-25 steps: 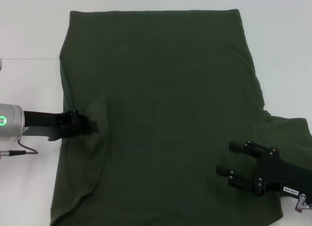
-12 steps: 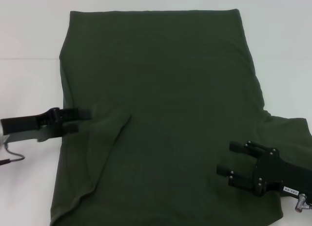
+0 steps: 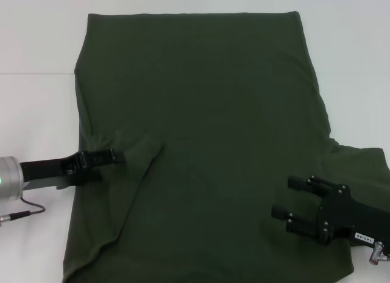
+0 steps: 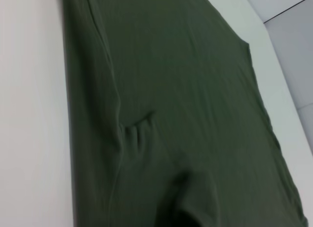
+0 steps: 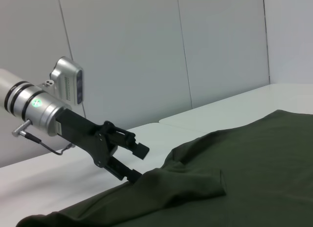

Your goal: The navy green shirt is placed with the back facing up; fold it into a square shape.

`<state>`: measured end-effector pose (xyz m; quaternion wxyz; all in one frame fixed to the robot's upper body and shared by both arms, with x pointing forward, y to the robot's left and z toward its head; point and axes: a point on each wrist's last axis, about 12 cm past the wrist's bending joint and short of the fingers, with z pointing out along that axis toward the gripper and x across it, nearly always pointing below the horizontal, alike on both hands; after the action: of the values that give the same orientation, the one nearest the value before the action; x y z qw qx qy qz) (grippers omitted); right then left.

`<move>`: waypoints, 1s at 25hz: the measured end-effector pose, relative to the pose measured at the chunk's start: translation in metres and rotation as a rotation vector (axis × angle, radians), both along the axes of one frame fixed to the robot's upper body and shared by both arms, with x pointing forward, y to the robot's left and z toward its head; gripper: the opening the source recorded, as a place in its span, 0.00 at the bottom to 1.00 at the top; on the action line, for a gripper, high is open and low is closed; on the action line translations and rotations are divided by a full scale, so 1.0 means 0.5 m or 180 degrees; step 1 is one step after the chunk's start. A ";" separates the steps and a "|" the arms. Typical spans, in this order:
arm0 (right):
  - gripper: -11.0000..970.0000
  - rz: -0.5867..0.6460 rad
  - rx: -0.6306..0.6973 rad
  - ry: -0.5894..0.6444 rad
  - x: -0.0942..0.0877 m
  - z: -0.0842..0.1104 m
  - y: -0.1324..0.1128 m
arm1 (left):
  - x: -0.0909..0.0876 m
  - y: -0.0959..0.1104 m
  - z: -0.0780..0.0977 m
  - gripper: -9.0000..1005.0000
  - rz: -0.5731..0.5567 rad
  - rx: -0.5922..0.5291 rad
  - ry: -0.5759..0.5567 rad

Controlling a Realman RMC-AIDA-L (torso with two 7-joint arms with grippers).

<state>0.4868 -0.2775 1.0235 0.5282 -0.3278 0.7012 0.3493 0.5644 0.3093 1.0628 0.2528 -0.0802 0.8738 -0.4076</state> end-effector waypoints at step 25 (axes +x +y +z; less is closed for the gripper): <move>0.80 0.0005 0.0015 0.0003 0.001 0.001 0.001 | 0.000 -0.156 0.013 0.91 -0.0641 -0.0541 -0.0034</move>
<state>0.4872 -0.2771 1.0241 0.5283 -0.3269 0.7003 0.3515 0.5646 0.2310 1.0691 0.2076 -0.0110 0.8384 -0.5039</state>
